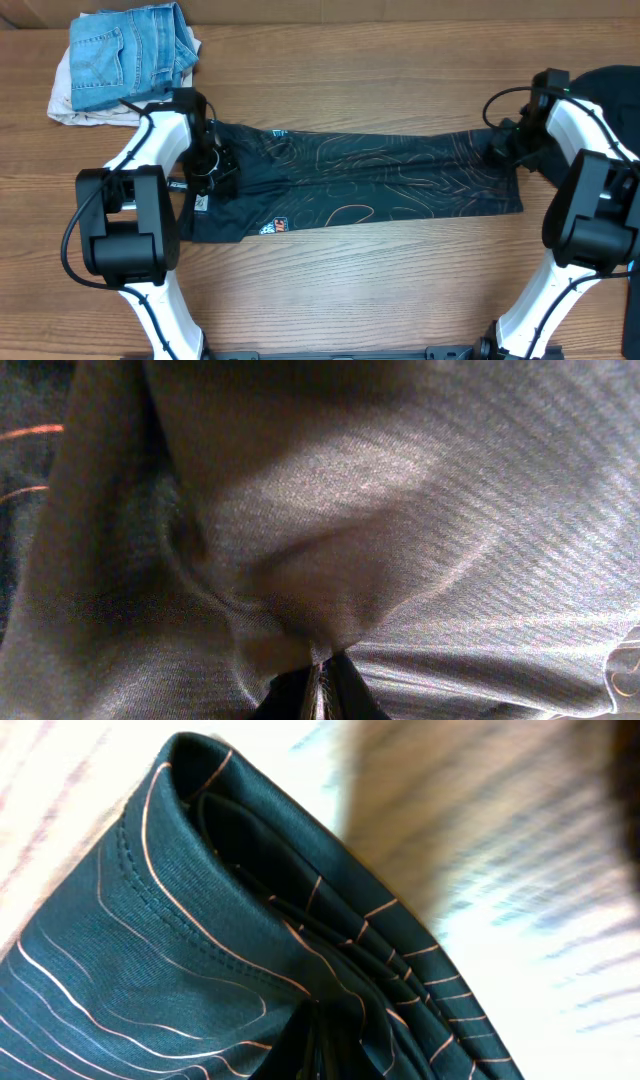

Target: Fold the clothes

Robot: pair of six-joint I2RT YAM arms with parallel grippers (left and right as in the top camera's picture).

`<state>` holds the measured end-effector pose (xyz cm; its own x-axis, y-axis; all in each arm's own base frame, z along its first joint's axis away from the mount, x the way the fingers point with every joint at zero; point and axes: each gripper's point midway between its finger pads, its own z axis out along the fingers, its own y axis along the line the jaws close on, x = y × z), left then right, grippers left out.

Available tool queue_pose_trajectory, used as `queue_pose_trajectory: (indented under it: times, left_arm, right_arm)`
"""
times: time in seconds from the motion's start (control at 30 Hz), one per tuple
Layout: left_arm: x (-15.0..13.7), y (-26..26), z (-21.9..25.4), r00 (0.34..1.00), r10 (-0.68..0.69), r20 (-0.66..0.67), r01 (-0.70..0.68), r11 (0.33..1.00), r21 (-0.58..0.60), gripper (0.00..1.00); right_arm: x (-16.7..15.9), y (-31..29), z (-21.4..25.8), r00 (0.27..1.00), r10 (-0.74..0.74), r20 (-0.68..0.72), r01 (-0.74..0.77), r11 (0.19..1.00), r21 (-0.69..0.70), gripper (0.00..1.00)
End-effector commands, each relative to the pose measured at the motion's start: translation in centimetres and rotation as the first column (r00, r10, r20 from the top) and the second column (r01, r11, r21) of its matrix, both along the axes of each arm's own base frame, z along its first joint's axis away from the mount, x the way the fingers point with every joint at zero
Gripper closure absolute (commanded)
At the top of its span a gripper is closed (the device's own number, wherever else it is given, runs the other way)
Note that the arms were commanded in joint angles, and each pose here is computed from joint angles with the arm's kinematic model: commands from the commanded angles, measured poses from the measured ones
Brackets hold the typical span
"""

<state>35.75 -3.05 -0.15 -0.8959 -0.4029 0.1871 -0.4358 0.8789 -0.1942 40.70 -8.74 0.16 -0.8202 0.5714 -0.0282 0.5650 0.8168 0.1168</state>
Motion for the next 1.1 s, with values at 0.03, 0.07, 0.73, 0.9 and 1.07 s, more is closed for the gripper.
queue_pose_trajectory:
  times: [0.03, 0.07, 0.73, 0.9, 1.07]
  left_arm:
    - [-1.9, 5.1, -2.5, 0.995, 0.061, -0.077, -0.046, 0.983, 0.178, 0.92]
    - [-1.9, 5.5, -2.6, 0.995, 0.066, -0.074, -0.052, 0.981, 0.184, 0.91]
    - [2.4, 8.2, 2.9, 0.997, 0.077, 0.018, -0.079, 0.97, 0.228, 0.9]
    - [4.4, 6.6, 5.7, 0.997, 0.037, 0.069, -0.051, 0.976, 0.213, 0.79]
    - [5.0, 4.8, 6.3, 0.996, 0.011, 0.085, -0.026, 0.983, 0.182, 0.17]
  right_arm:
    - [0.5, 1.7, -1.1, 0.999, 0.041, 0.009, -0.041, 0.999, -0.004, 0.95]
    - [0.9, 2.1, -1.1, 0.999, 0.045, 0.02, -0.045, 0.999, -0.008, 0.94]
    - [3.1, -0.8, 5.0, 0.999, -0.037, 0.03, 0.041, 0.985, -0.167, 0.87]
    - [3.9, -1.1, 6.7, 0.997, 0.044, 0.06, -0.036, 0.991, -0.13, 0.52]
    - [3.1, 1.3, 6.6, 0.959, 0.274, 0.072, -0.275, 0.962, -0.001, 0.06]
